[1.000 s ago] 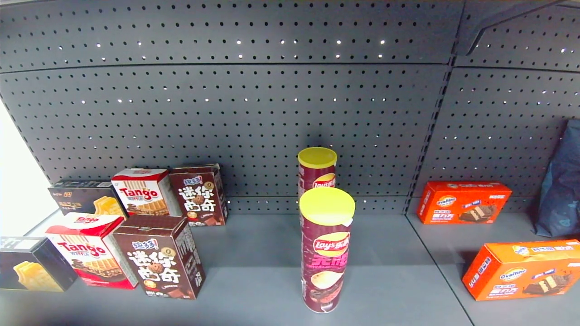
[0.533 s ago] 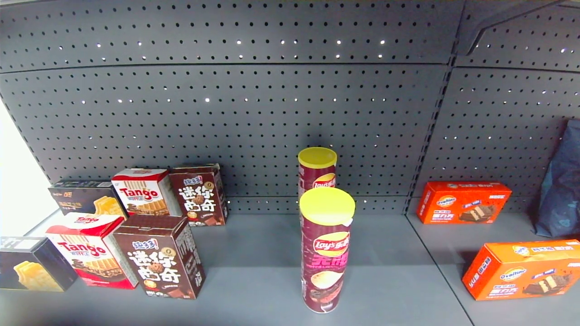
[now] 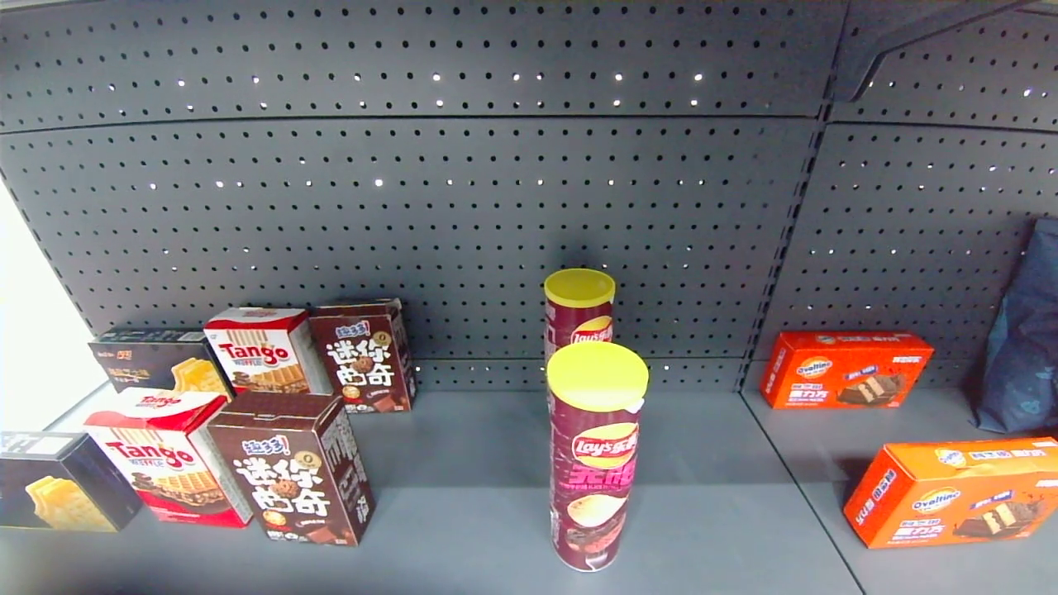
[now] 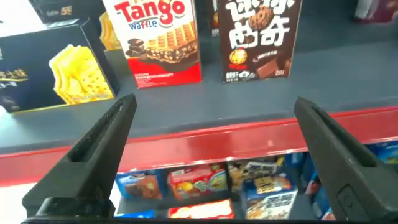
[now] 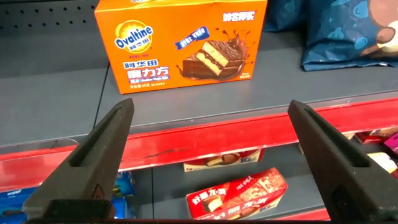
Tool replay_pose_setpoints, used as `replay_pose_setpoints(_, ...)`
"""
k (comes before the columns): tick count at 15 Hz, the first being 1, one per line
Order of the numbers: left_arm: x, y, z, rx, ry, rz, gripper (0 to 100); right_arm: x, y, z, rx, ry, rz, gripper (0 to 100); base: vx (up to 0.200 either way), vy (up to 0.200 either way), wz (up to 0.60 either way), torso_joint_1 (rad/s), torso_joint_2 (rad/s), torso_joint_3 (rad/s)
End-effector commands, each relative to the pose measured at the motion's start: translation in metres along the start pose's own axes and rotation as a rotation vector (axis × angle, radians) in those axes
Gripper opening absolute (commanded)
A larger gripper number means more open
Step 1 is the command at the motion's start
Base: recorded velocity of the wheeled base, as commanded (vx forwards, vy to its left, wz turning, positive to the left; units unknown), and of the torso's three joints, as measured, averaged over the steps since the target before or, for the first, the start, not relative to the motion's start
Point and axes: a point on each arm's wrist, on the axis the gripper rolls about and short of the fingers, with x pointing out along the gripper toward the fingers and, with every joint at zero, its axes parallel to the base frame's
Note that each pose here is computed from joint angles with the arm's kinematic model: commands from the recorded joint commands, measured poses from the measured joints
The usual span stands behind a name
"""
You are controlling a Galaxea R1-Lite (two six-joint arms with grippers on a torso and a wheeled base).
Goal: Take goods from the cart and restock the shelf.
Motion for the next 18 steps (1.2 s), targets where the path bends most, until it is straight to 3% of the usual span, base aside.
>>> replay_pose_setpoints(1, -0.002, 0.0, 0.0, -0.063, -0.028, -0.002, 100, 0.0, 0.0, 0.0, 0.0, 0.005, 0.0, 100, 0.0, 0.0, 0.0, 0.0, 0.0, 0.0)
replay_pose_setpoints(6, -0.002, 0.0, 0.0, -0.053, -0.026, -0.005, 100, 0.0, 0.0, 0.0, 0.0, 0.005, 0.0, 100, 0.0, 0.0, 0.0, 0.0, 0.0, 0.0)
replay_pose_setpoints(8, -0.002, -0.001, -0.001, -0.018, -0.027, -0.063, 100, 0.0, 0.0, 0.0, 0.0, 0.004, 0.0, 100, 0.0, 0.0, 0.0, 0.0, 0.0, 0.0)
replay_pose_setpoints(13, -0.002, -0.002, 0.0, -0.016, -0.03, -0.084, 100, 0.0, 0.0, 0.0, 0.0, 0.008, 0.008, 100, 0.0, 0.0, 0.0, 0.0, 0.0, 0.0)
replay_pose_setpoints(15, -0.002, -0.002, 0.0, -0.016, -0.03, -0.084, 100, 0.007, -0.003, 0.002, -0.025, 0.107, 0.227, 100, 0.0, 0.0, 0.0, 0.0, 0.0, 0.0)
replay_pose_setpoints(18, -0.002, -0.001, -0.001, -0.015, -0.027, -0.053, 100, -0.006, -0.005, -0.002, -0.018, -0.076, 0.252, 100, 0.0, 0.0, 0.0, 0.0, 0.0, 0.0)
